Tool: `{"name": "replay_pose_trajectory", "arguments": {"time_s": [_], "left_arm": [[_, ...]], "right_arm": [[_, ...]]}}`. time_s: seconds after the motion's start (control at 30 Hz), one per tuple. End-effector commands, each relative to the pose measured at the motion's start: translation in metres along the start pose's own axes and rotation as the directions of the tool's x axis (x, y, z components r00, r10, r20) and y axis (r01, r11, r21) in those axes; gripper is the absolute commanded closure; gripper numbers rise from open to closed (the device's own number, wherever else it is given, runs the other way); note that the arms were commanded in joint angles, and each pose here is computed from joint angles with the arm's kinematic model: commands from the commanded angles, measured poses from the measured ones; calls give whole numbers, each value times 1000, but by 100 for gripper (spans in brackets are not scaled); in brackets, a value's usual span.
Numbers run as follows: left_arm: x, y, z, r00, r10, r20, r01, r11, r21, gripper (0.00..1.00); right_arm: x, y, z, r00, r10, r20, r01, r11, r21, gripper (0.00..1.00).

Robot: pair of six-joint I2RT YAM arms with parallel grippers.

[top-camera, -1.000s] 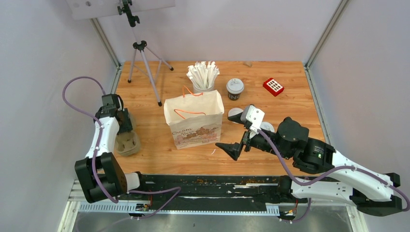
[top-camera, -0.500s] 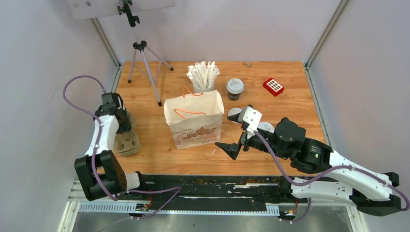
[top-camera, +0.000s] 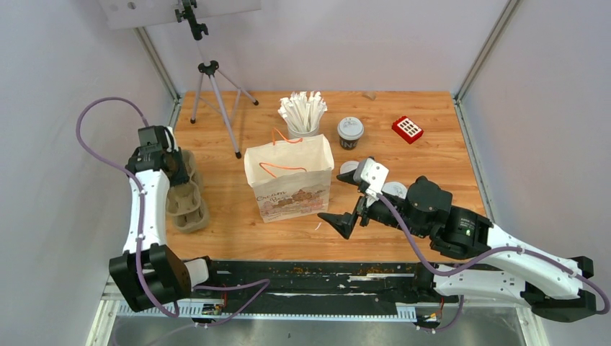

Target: Pack the takeout coffee

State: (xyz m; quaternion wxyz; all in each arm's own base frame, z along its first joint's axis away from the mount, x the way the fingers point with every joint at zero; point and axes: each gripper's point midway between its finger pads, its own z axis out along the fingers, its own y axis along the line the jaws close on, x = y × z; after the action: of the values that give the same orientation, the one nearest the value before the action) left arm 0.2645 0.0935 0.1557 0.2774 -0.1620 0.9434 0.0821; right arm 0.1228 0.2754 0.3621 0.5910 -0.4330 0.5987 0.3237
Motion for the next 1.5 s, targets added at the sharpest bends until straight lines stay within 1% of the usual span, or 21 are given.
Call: {"name": "replay_pose_trajectory", "arguments": {"time_s": [0.0, 0.23, 0.4, 0.57, 0.67, 0.7, 0.77, 0.8, 0.9, 0.97, 1.0, 1.03, 1.07, 1.1, 1.13, 1.17, 1.2, 1.27, 1.3, 1.37, 1.47], "left_arm": [[-26, -7, -39, 995, 7, 102, -15, 997, 76, 68], [-56, -33, -87, 977, -23, 213, -29, 971, 237, 68], [-76, -59, -121, 956, 0, 295, -99, 942, 321, 67], [-97, -92, -166, 911, -50, 409, -145, 891, 431, 67], [-108, -107, -198, 872, -90, 482, -187, 847, 497, 68], [-112, -110, -208, 858, -103, 503, -204, 831, 518, 68], [-114, -114, -223, 844, -114, 525, -228, 809, 542, 68], [-114, -115, -229, 836, -111, 538, -242, 804, 543, 68], [-113, -122, -246, 813, -109, 572, -289, 777, 559, 68], [-108, -130, -252, 808, -110, 579, -320, 744, 587, 68], [-106, -134, -253, 808, -111, 579, -329, 730, 599, 68], [-102, -138, -250, 814, -107, 571, -335, 717, 611, 68], [-98, -141, -250, 816, -102, 568, -346, 702, 622, 68], [-94, -144, -249, 817, -94, 569, -358, 691, 628, 68], [-91, -147, -249, 817, -84, 571, -370, 683, 630, 68], [-90, -147, -249, 815, -71, 575, -383, 679, 626, 68], [-84, -155, -251, 812, -45, 583, -417, 654, 631, 68], [-80, -160, -254, 802, -11, 597, -456, 633, 625, 68], [-79, -163, -257, 794, 1, 608, -478, 620, 623, 68], [-79, -168, -262, 777, 26, 630, -516, 600, 612, 68], [-78, -177, -266, 757, 68, 650, -568, 560, 603, 68]], "right_arm": [[-6, 4, 2, 996, 78, 41, -78, 997, -3, 0], [-15, -6, -2, 979, 190, 71, -195, 979, 66, 0], [-17, -8, -3, 964, 249, 91, -257, 963, 83, 0], [-13, -28, -3, 929, 361, 82, -371, 901, 224, 0], [-15, -22, 6, 937, 346, 38, -346, 915, 206, 0], [-13, -25, 10, 933, 360, 21, -355, 906, 231, 0], [0, -40, 10, 887, 461, -9, -423, 821, 383, 4], [-1, -45, 12, 865, 502, 0, -454, 783, 426, 4], [-16, -36, 29, 800, 598, 51, -567, 725, 392, 8], [-26, -29, 43, 791, 607, 78, -595, 731, 335, 11], [-33, -27, 50, 821, 565, 83, -561, 772, 299, 11], [-44, -22, 56, 873, 480, 87, -486, 844, 227, 10], [-47, -12, 61, 941, 332, 68, -338, 931, 140, 9], [-50, -4, 62, 976, 205, 72, -210, 975, 68, 8], [-51, -7, 59, 992, 96, 81, -101, 993, 63, 7], [-51, -8, 58, 997, -6, 82, 1, 999, 54, 7], [-51, -10, 56, 993, -88, 79, 84, 995, 48, 6], [-48, -15, 58, 968, -245, 64, 243, 969, 38, 5], [-44, -17, 61, 956, -289, 51, 288, 957, 24, 5], [-37, -18, 66, 940, -341, 29, 341, 939, -34, 5], [-36, -24, 71, 946, -321, 43, 324, 938, -120, 9]]}}
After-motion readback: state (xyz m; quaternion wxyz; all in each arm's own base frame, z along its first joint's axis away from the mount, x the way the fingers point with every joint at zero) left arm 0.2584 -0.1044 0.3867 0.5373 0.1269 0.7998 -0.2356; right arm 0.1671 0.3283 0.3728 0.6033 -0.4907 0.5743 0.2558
